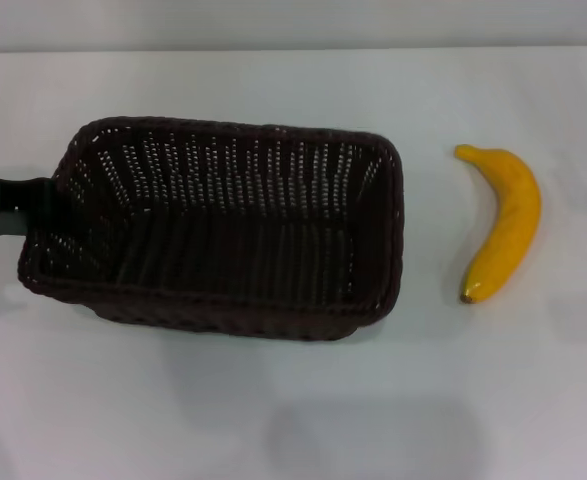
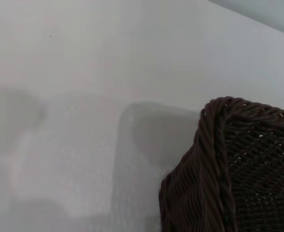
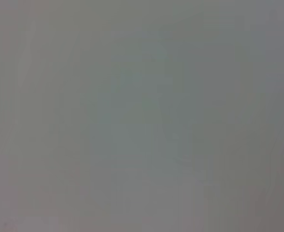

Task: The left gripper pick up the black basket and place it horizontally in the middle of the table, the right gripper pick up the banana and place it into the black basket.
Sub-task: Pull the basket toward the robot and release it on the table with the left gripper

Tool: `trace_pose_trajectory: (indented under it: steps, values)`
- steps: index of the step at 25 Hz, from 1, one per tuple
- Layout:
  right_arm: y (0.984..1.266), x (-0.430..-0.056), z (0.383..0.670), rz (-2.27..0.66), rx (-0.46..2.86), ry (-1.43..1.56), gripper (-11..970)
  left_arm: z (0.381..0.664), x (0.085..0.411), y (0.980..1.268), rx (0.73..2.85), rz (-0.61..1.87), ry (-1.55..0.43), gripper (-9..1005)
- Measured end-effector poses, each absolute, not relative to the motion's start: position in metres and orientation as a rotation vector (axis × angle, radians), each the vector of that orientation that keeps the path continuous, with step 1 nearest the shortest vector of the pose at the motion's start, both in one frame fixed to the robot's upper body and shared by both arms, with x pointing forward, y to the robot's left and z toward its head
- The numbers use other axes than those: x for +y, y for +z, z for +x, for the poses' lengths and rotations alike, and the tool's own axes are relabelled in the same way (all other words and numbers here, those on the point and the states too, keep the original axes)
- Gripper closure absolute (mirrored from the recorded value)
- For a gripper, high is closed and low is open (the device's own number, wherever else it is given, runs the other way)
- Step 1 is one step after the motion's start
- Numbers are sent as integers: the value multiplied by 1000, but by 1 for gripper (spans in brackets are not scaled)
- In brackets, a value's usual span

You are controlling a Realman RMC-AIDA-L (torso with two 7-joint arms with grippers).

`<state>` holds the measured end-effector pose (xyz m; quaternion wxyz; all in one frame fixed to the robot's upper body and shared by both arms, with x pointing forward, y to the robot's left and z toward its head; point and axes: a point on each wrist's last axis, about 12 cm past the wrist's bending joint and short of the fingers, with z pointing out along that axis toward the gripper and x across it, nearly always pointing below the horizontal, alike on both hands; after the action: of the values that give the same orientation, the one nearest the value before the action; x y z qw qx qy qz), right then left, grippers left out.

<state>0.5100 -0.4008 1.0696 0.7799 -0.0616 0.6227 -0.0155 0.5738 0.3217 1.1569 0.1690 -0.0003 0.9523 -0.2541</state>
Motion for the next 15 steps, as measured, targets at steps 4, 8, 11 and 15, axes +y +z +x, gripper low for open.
trace_pose_trajectory:
  steps: [4, 8, 11, 15]
  values:
    - [1069, -401, 508, -134, 1345, -30, 254, 574, 321, 1158, 2720, 0, -724, 853]
    - [1068, -399, 505, -139, 1340, -20, 254, 573, 320, 1156, 2728, -24, -763, 742]
    - [1068, -399, 505, -131, 1343, -2, 254, 571, 318, 1157, 2719, -26, -818, 630]
    - [1069, -401, 502, -137, 1361, 56, 255, 569, 329, 1163, 2664, -82, -927, 476]
